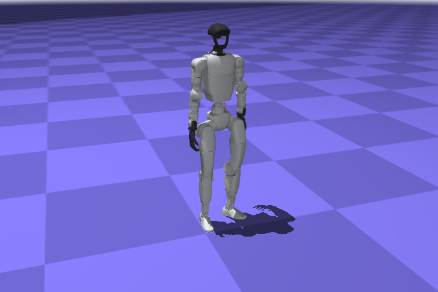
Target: Kungfu
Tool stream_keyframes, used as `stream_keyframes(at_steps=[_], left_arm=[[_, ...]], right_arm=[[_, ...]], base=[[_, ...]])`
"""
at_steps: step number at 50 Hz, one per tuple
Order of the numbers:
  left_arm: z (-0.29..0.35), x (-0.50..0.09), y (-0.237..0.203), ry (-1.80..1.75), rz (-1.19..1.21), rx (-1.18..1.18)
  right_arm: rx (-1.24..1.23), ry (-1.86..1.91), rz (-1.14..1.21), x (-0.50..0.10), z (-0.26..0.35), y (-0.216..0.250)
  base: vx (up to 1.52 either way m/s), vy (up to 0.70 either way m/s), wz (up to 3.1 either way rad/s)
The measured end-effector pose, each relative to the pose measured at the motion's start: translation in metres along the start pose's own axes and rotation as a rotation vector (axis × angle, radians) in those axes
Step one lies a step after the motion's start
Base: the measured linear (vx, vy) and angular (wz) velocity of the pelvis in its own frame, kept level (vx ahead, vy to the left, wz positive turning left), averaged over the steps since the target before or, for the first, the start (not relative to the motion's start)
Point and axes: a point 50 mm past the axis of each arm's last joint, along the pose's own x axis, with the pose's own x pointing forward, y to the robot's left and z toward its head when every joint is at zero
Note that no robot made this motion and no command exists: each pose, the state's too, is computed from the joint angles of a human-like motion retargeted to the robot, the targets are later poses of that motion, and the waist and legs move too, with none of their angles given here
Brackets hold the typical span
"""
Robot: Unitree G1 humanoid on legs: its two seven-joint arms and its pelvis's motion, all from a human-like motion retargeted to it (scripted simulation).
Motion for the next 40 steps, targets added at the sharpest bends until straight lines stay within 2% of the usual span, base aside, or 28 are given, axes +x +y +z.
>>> stream_keyframes(at_steps=[3,6,10,13,15,18,22,40], left_arm=[[0.021,0.004,-0.019,-0.074,-0.043,-0.075],[0.049,0.008,-0.048,-0.217,-0.134,-0.230],[0.095,0.002,-0.089,-0.483,-0.387,-0.584],[0.130,-0.012,-0.105,-0.667,-0.607,-0.886],[0.149,-0.022,-0.108,-0.776,-0.734,-1.094],[0.170,-0.035,-0.104,-0.910,-0.873,-1.365],[0.186,-0.044,-0.092,-1.007,-0.889,-1.539],[0.163,-0.032,-0.062,-0.973,-0.679,-1.556]], right_arm=[[0.252,-0.061,-0.021,0.001,0.007,-0.005],[0.648,-0.155,-0.019,0.002,0.018,-0.008],[1.281,-0.341,0.067,0.004,0.045,-0.008],[1.709,-0.486,0.084,0.004,0.060,-0.010],[1.941,-0.565,0.062,0.004,0.065,-0.013],[2.158,-0.632,0.021,0.003,0.062,-0.016],[2.233,-0.650,-0.038,0.003,0.055,-0.024],[2.162,-0.599,-0.129,0.000,0.025,-0.036]], base=[[0.02,0.06,0.35],[0.00,0.05,-0.41],[-0.12,0.03,-0.52],[-0.12,-0.01,-0.22],[-0.02,-0.04,-0.25],[0.01,-0.06,-0.19],[-0.08,-0.03,0.03],[-0.03,-0.01,-0.01]])
